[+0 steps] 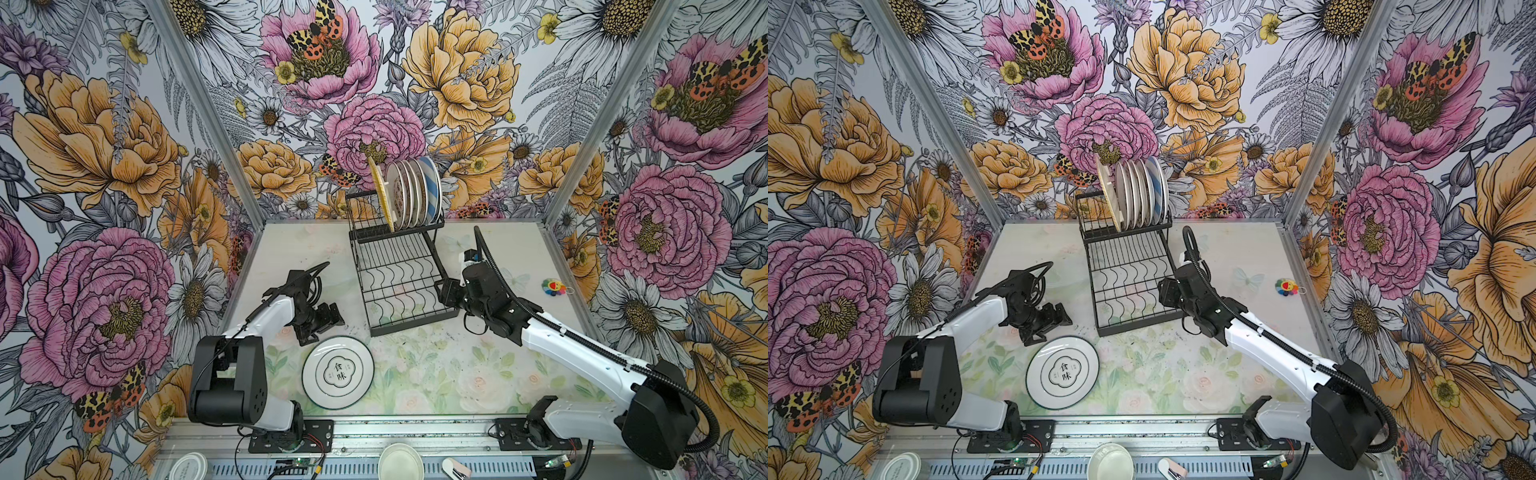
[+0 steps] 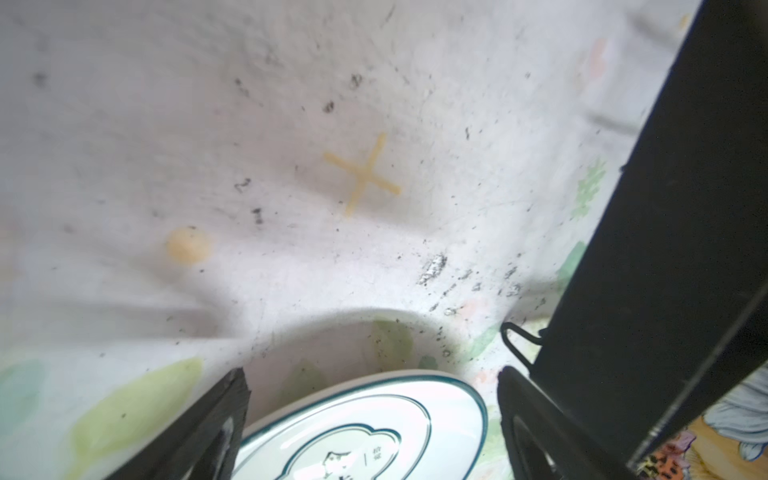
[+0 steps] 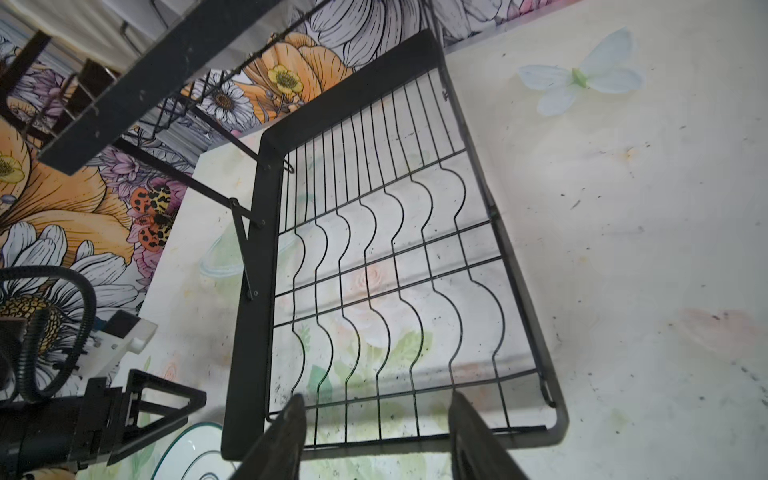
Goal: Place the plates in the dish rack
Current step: 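Slide the white plate toward the rack with the left gripper while the right lowers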
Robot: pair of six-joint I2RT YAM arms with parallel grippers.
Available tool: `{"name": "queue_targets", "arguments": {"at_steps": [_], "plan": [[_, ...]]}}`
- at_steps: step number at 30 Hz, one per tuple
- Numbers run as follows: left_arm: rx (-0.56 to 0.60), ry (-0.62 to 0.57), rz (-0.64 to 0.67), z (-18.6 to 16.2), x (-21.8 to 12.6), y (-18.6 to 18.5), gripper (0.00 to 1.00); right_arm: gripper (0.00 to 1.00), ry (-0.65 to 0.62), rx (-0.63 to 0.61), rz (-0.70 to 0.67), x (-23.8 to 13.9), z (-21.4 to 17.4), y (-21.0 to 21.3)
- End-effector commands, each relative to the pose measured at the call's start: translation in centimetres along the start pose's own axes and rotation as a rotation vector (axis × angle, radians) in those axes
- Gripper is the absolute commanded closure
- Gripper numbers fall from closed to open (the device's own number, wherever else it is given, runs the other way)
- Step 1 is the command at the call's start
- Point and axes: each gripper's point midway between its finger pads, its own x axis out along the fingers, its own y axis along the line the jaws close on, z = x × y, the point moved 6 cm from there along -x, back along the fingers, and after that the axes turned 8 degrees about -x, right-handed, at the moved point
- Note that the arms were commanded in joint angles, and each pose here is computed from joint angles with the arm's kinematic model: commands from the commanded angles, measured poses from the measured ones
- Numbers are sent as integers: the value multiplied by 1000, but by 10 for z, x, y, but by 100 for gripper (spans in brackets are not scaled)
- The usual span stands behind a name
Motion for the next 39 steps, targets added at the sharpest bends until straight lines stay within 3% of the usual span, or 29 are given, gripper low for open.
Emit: {"name": "queue_targets", "arguments": {"at_steps": [1,9,16,21,31,39], "plan": [[-129,-108,52,-3,-20,10,1,44,43,-17,86,1,-3,15],[-357,-222,171,-34,-42,53,1,44,108,-32,132,4,-21,19],[-418,-228,197,-38,-38,61,1,44,116,-46,141,3,-24,21],[-389,-286,243,-27,-33,67,1,44,112,-55,140,3,-24,21],[-400,-166,111,-31,-2,65,1,44,107,-67,141,2,-23,21],[-314,-76,50,-43,7,47,1,43,112,-71,140,2,-26,19]]}}
